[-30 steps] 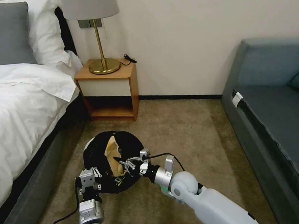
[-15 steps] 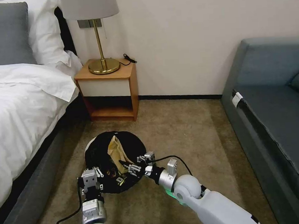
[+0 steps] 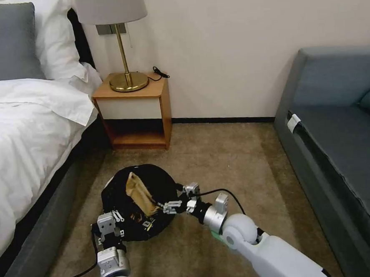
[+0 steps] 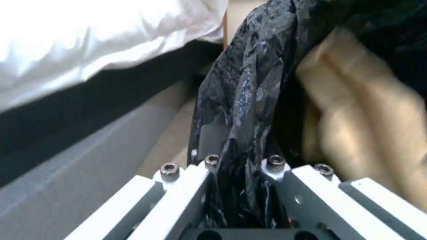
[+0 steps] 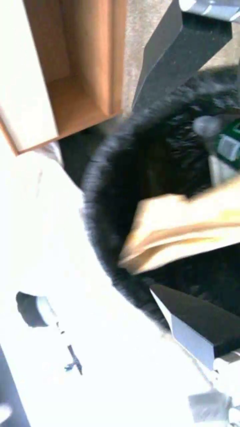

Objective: Pick up the trash bin, then pick up the garbage on the floor and place it into the trash bin.

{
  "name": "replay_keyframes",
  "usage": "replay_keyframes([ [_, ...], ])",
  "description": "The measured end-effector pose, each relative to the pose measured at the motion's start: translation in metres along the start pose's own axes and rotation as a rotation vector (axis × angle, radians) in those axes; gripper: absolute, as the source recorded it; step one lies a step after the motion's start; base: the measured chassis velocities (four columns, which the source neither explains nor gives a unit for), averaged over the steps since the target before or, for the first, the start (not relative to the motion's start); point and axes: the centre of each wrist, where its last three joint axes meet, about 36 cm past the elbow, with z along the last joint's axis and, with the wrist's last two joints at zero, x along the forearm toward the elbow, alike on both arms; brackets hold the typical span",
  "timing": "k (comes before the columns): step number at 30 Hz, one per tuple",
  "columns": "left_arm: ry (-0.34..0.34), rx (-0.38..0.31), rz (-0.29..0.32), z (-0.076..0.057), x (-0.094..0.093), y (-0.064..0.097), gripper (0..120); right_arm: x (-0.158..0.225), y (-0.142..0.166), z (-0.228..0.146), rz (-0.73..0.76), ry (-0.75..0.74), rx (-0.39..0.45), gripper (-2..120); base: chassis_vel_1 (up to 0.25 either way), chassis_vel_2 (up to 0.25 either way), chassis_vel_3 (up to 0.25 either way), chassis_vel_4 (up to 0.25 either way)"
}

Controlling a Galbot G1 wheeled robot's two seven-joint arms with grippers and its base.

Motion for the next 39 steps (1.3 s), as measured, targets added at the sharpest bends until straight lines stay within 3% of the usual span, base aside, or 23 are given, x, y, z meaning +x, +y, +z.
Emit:
replay_keyframes([
  [4,0.041,0.071,-0.038,0.000,-0.002,-0.002,1,0.008,-0.007,-0.015,0.025,-0.042,0.004,100,0.000,0.000,0.000,0.000],
  [8,0.107,0.195,-0.086,-0.011,-0.003,-0.005,1,0.019,-0.025,-0.035,0.079,-0.093,0.015,100,0.000,0.000,0.000,0.000],
  [9,0.107,0.195,-0.086,-0.011,-0.003,-0.005,1,0.019,-0.025,-0.035,0.079,-0.093,0.015,100,0.000,0.000,0.000,0.000],
  [12,0.207,0.388,-0.147,-0.032,-0.006,-0.010,1,0.034,-0.051,-0.055,0.146,-0.127,0.037,100,0.000,0.000,0.000,0.000],
  [14,0.227,0.426,-0.156,-0.035,-0.006,-0.010,1,0.036,-0.054,-0.058,0.154,-0.130,0.039,100,0.000,0.000,0.000,0.000],
  [17,0.299,0.567,-0.174,-0.050,-0.008,-0.014,1,0.041,-0.061,-0.058,0.176,-0.128,0.040,100,0.000,0.000,0.000,0.000],
  [19,0.328,0.604,-0.180,-0.054,-0.009,-0.014,1,0.042,-0.062,-0.056,0.182,-0.123,0.037,100,0.000,0.000,0.000,0.000],
  [25,0.417,0.642,-0.218,-0.055,-0.010,-0.013,1,0.043,-0.058,-0.036,0.191,-0.097,0.027,100,0.000,0.000,0.000,0.000],
  [28,0.474,0.629,-0.260,-0.057,-0.011,-0.013,1,0.044,-0.055,-0.029,0.189,-0.089,0.026,100,0.000,0.000,0.000,0.000],
  [35,0.536,0.609,-0.311,-0.055,-0.010,-0.014,1,0.047,-0.051,-0.025,0.188,-0.086,0.026,100,0.000,0.000,0.000,0.000],
  [39,0.555,0.612,-0.311,-0.056,-0.008,-0.014,13,0.052,-0.049,-0.017,0.192,-0.078,0.026,100,0.000,0.000,0.000,0.000],
])
